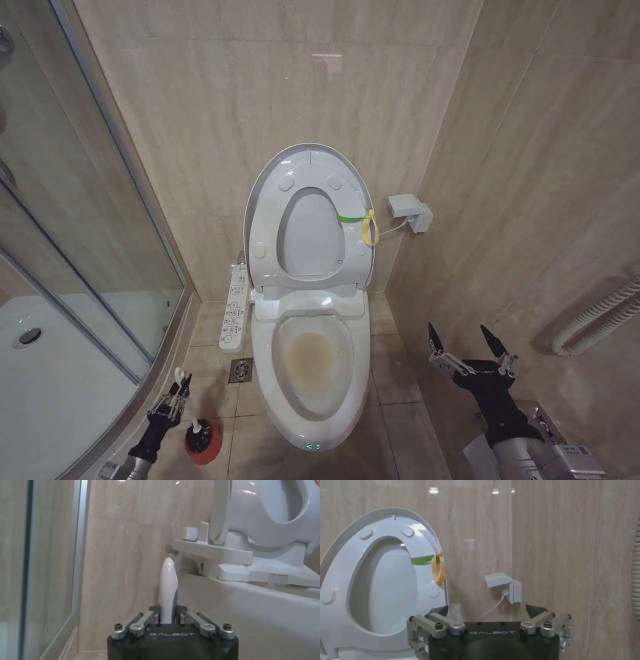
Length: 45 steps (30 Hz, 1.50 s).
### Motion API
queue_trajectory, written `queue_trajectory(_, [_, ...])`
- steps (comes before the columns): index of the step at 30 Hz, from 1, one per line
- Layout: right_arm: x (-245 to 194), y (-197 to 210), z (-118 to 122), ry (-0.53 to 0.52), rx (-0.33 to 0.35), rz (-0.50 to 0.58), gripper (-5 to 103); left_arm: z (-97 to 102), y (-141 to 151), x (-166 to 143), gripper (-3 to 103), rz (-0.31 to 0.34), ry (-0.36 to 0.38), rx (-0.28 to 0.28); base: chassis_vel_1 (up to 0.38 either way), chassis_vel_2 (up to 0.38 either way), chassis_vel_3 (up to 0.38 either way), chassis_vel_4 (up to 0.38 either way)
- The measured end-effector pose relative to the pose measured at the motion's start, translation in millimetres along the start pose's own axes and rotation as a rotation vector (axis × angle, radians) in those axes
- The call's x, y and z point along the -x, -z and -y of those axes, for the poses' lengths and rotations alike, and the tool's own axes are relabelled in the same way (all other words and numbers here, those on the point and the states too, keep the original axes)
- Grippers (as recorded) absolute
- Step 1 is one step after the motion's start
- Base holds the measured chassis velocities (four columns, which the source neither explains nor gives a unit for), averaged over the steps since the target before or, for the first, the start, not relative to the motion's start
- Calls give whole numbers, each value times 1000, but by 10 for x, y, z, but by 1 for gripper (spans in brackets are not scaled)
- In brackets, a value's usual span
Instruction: Open the toilet lid, clean the toilet bowl with a toilet brush, close the toilet lid, and flush.
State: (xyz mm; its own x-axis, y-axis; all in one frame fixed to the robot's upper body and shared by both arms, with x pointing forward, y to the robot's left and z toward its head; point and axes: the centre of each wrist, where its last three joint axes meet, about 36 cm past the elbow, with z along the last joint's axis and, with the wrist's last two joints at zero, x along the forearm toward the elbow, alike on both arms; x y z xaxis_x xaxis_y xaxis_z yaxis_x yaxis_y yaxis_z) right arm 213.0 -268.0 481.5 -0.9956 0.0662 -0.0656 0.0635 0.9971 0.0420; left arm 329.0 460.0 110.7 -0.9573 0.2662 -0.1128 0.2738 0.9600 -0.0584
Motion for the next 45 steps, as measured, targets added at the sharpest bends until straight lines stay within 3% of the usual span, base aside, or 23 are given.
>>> queue_trajectory(16, [0,0,0,0,0,0,100,37,-26,18,19,-11,-41,2,0,0,0,0])
queue_trajectory(25, [0,0,0,0,0,0,100,61,-92,-136,19,-57,-65,-4,0,0,0,0])
queue_trajectory(33, [0,0,0,0,0,0,100,63,-41,-242,19,-85,-112,34,0,0,0,0])
queue_trajectory(45, [0,0,0,0,0,0,100,155,-70,-554,19,-119,-113,32,0,0,0,0])
